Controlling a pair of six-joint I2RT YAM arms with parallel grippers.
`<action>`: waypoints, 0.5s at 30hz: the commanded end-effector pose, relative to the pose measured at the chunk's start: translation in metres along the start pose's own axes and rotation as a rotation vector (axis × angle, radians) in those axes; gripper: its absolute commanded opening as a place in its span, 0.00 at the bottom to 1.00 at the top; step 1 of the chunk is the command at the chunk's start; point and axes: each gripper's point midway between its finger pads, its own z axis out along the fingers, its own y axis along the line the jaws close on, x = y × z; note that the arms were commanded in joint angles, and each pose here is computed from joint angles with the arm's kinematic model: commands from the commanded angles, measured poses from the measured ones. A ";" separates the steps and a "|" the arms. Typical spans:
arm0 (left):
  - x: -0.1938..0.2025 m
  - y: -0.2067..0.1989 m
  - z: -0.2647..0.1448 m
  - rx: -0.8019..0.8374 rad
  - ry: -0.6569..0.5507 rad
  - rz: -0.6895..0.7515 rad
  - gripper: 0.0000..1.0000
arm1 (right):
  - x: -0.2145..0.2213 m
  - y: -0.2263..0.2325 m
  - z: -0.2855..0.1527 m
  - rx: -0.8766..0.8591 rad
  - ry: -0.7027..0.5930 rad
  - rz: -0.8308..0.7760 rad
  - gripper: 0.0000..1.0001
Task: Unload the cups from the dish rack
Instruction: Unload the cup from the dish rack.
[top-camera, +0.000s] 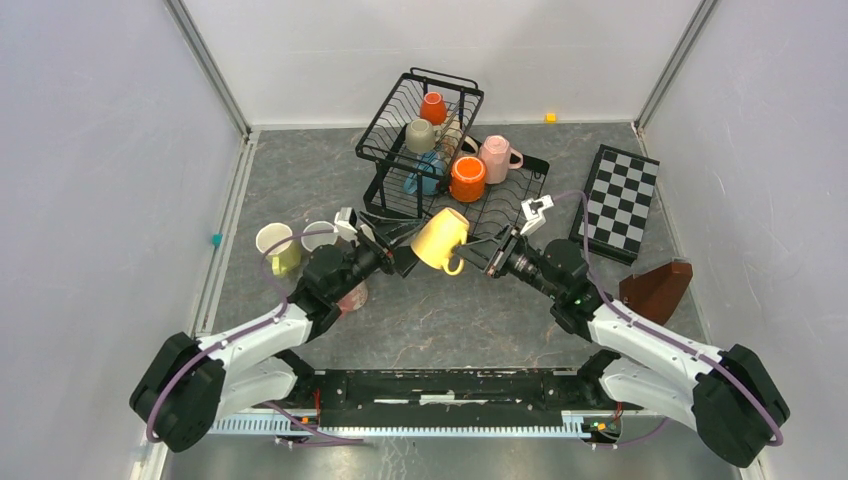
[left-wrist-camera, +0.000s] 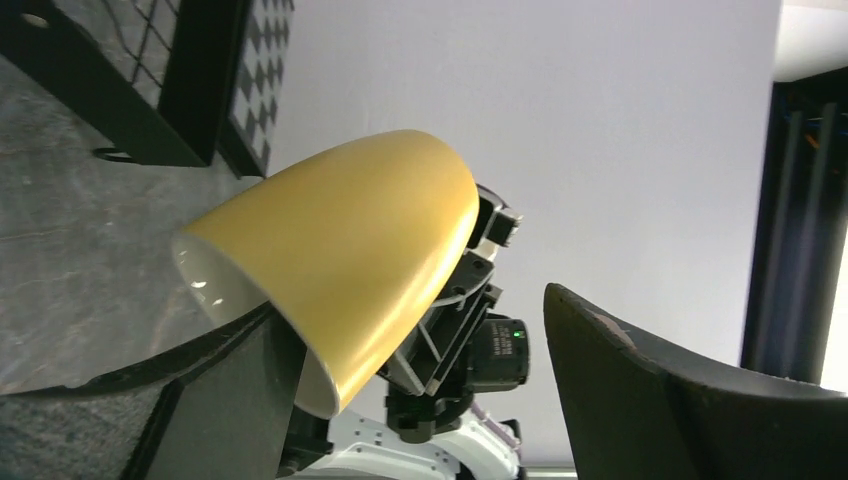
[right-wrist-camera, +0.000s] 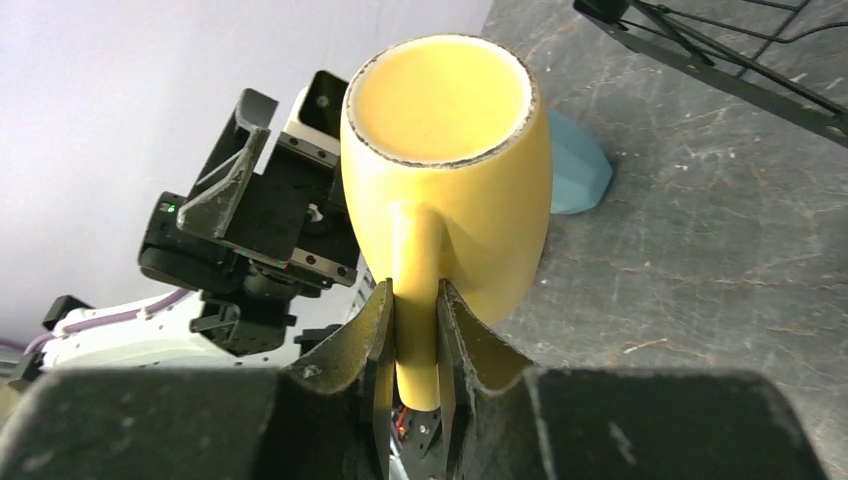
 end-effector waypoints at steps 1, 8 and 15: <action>0.006 -0.050 0.004 0.177 0.016 -0.073 0.89 | -0.025 0.060 -0.007 -0.254 -0.112 0.020 0.00; 0.012 -0.073 0.002 0.264 0.023 -0.105 0.73 | -0.023 0.067 -0.013 -0.319 -0.146 0.076 0.00; 0.012 -0.085 -0.002 0.317 0.020 -0.116 0.39 | -0.022 0.069 -0.015 -0.330 -0.161 0.082 0.00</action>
